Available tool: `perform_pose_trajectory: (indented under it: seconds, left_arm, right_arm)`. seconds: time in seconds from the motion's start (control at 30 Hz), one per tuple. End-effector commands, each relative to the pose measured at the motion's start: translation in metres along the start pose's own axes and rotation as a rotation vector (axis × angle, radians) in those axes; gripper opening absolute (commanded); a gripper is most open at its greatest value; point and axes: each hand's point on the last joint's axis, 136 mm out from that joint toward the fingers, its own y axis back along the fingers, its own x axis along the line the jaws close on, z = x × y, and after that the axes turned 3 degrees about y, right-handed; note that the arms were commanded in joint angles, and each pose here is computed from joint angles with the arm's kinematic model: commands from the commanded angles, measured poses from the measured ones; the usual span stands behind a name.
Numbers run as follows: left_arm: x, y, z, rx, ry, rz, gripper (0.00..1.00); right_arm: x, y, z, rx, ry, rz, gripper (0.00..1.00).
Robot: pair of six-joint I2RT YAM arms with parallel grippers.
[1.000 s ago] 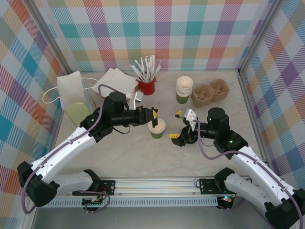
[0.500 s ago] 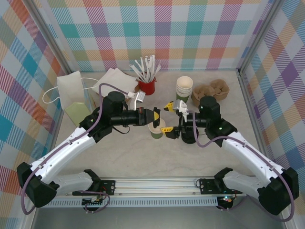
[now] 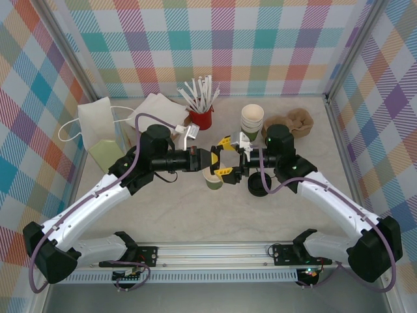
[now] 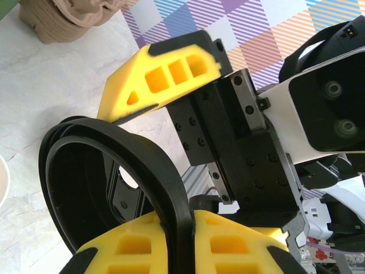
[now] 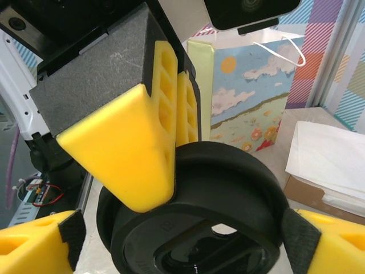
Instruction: Pack the takeout coffee
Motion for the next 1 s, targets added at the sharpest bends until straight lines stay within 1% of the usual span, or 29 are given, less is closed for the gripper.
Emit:
perform_pose_trajectory:
  seconds: [0.0,0.1,0.23,0.97]
  left_arm:
    - [-0.018,0.004,0.009,-0.02,-0.038,-0.057,0.0]
    - [-0.021,0.004,0.01,-0.021,-0.041,-0.067,0.0]
    - [-0.025,0.006,0.011,-0.025,-0.046,-0.082,0.0]
    - [-0.041,0.01,0.018,-0.051,-0.045,-0.142,0.0]
  right_arm:
    - [0.008,-0.002,0.015,-0.04,0.033,0.058,0.86]
    - [0.009,-0.003,0.012,-0.034,0.014,0.071,0.82]
    - [0.011,-0.005,0.007,-0.027,-0.008,0.084,0.79]
    - [0.016,-0.006,-0.01,-0.026,-0.059,0.099,0.8]
